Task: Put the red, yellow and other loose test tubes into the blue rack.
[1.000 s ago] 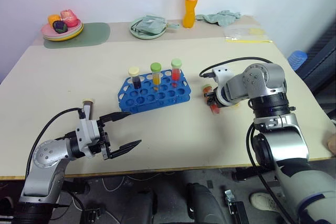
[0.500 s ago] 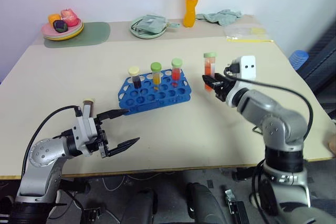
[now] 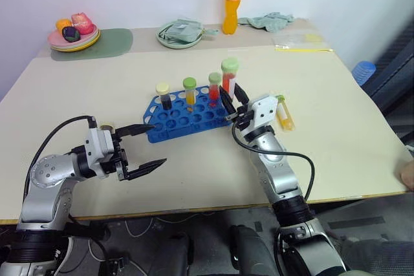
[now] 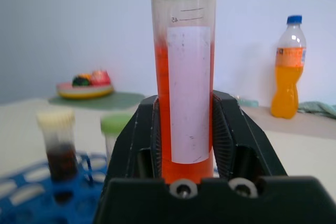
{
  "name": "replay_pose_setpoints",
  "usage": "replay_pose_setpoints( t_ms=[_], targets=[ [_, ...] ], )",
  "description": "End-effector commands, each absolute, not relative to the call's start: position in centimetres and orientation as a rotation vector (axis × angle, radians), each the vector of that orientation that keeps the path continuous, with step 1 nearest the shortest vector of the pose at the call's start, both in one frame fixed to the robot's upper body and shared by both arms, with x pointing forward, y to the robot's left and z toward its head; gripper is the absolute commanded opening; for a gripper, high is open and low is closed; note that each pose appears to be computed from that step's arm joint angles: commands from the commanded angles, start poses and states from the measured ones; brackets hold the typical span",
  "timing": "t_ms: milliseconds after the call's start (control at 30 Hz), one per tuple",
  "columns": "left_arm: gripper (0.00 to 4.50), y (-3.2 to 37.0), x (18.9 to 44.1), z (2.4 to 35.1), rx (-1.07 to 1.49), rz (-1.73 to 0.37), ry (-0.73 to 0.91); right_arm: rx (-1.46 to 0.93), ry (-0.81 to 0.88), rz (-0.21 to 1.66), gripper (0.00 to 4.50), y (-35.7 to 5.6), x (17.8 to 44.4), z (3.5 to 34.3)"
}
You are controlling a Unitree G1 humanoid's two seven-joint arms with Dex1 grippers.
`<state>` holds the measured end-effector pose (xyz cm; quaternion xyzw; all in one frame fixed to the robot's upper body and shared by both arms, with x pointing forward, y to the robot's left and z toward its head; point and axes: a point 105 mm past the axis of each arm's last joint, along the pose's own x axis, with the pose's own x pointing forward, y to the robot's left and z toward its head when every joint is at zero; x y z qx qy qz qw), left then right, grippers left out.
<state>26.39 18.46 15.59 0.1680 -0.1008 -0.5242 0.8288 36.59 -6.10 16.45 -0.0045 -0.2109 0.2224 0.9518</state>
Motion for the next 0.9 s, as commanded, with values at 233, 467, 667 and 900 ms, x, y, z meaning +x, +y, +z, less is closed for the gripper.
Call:
replay_pose_setpoints(
  t_ms=[233, 467, 667, 900],
  targets=[
    [4.50, 19.0, 26.1, 16.8, 0.386, -1.109, -0.235, 0.010, -0.475, 0.494, 0.82, -4.2, 37.7, 15.8],
    [4.50, 19.2, 25.6, 16.8, 0.402, -1.103, -0.228, 0.013, -0.455, 0.509, 0.82, -3.7, 38.1, 14.9],
    [4.50, 19.2, 25.3, 16.9, 0.405, -1.099, -0.226, 0.021, -0.448, 0.491, 0.82, -4.2, 38.2, 14.7],
    [4.50, 19.3, 25.4, 17.0, 0.407, -1.102, -0.224, 0.034, -0.433, 0.468, 0.82, -4.8, 38.2, 14.2]
  ],
)
